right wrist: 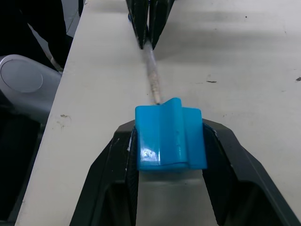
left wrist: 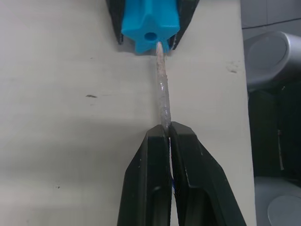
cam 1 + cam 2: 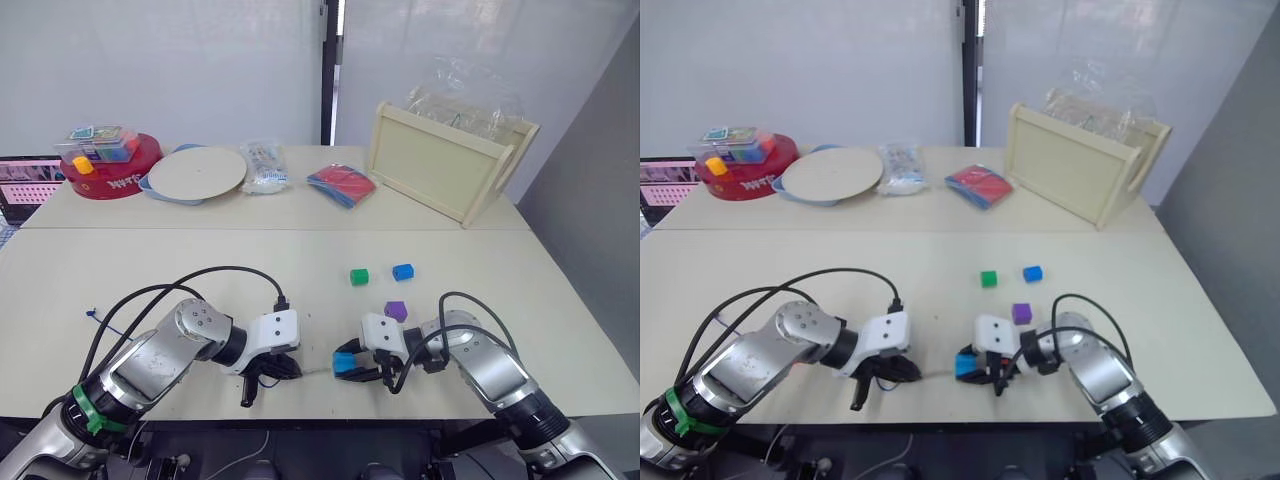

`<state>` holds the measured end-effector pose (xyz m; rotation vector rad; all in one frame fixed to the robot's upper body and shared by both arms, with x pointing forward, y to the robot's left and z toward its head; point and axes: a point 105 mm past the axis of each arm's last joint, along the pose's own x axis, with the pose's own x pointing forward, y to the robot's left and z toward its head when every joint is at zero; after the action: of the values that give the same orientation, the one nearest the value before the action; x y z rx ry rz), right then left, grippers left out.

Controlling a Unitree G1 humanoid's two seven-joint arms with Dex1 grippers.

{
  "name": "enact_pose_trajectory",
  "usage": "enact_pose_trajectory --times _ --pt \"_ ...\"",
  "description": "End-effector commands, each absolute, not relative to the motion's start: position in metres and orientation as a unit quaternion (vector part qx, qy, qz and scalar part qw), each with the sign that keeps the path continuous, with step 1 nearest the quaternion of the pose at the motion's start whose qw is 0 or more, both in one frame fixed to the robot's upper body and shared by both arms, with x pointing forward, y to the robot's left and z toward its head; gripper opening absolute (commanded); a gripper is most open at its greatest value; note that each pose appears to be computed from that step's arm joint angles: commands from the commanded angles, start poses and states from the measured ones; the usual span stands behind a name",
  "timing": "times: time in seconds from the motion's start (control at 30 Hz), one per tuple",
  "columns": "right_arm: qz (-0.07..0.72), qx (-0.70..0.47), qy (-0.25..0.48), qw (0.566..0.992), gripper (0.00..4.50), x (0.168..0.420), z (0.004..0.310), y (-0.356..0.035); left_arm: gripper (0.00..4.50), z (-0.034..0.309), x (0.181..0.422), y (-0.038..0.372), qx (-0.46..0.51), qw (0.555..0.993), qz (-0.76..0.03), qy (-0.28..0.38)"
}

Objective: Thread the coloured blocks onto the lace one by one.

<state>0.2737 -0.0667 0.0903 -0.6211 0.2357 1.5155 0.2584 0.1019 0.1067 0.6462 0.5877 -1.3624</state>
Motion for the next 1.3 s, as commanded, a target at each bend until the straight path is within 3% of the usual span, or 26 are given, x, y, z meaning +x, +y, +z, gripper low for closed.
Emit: enact_pose_trajectory --times 0.03,0.67,1.1,1.3 --pt "0.672 -0.285 0.117 0.674 1.34 0.272 0.087 -0.068 0.00 0.113 0.261 0.099 0.295 0.691 -0.609 0.253" --pt "0.668 -0.293 0.114 0.674 1.34 0.270 0.089 -0.061 0.00 0.116 0.264 0.079 0.287 0.693 -0.620 0.229" --pt "0.671 -0.283 0.113 0.675 1.34 0.265 0.091 -0.052 0.00 0.105 0.280 0.043 0.242 0.717 -0.633 0.162" --pt "0.666 -0.282 0.123 0.679 1.34 0.263 0.087 -0.055 2.01 0.121 0.276 0.057 0.218 0.721 -0.644 0.135"
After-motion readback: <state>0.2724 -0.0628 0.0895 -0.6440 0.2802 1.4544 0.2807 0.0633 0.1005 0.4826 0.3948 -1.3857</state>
